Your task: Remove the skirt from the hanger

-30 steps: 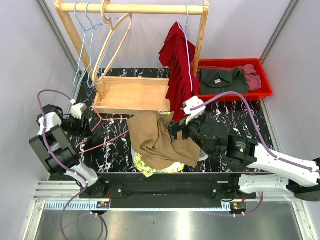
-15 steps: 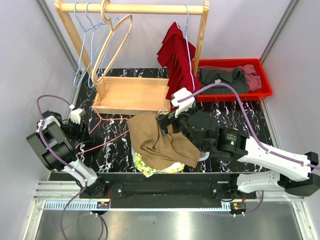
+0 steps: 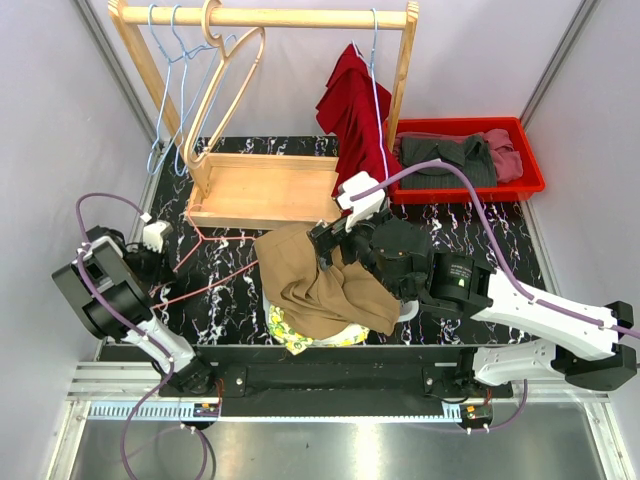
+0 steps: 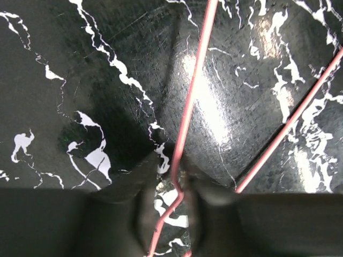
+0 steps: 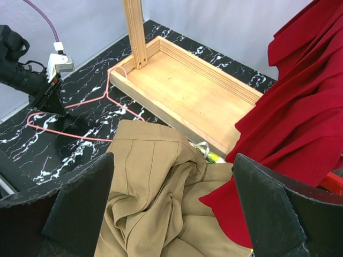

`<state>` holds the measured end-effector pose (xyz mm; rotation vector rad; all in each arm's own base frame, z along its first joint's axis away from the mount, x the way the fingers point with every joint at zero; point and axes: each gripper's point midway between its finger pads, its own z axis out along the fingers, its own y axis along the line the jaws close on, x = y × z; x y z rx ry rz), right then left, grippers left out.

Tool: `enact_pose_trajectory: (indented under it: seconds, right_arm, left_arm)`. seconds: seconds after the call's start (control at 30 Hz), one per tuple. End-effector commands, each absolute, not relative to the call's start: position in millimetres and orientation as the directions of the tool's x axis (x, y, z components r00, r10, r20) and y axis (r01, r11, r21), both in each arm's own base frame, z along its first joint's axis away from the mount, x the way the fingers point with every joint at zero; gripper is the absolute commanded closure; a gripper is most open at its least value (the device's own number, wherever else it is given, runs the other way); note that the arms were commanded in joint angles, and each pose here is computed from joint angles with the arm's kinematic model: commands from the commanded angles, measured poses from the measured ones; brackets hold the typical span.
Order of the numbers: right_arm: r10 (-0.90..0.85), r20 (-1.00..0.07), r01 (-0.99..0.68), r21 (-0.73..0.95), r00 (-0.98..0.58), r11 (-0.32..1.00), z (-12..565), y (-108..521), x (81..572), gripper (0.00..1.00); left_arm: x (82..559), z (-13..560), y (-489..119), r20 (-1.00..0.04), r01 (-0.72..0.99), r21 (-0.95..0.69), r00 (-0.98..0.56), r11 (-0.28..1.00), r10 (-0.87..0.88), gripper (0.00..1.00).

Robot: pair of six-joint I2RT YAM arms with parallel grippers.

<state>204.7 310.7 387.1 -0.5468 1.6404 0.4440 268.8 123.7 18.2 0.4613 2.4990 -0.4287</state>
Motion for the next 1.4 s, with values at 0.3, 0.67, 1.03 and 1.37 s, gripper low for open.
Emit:
enact_pose_trajectory:
  seconds: [0.3,0.67,1.03,1.37]
  right_arm:
    - [-0.008,-0.997,-0.597,0.037,-0.073,0.801,414,296,196,0.03]
    - [0.027,-0.998,-0.642,0.062,-0.063,0.764,422,304,190,0.05]
    - [0.068,-0.995,-0.694,0.096,-0.068,0.714,409,334,187,0.05]
    - [0.102,-0.993,-0.688,0.11,-0.053,0.718,415,326,187,0.05]
  left_arm:
    - [258,82,107,-0.625,0.432,-0.173,-0.743,0.885,0.24,1.0]
    - [215,256,40,-0.77,0.542,-0.07,-0.563,0.838,0.299,1.0]
    - [200,367,16,-0.855,0.472,0.179,-0.358,0.863,0.374,1.0]
    - [159,288,31,-0.693,0.475,0.255,-0.519,0.843,0.501,1.0]
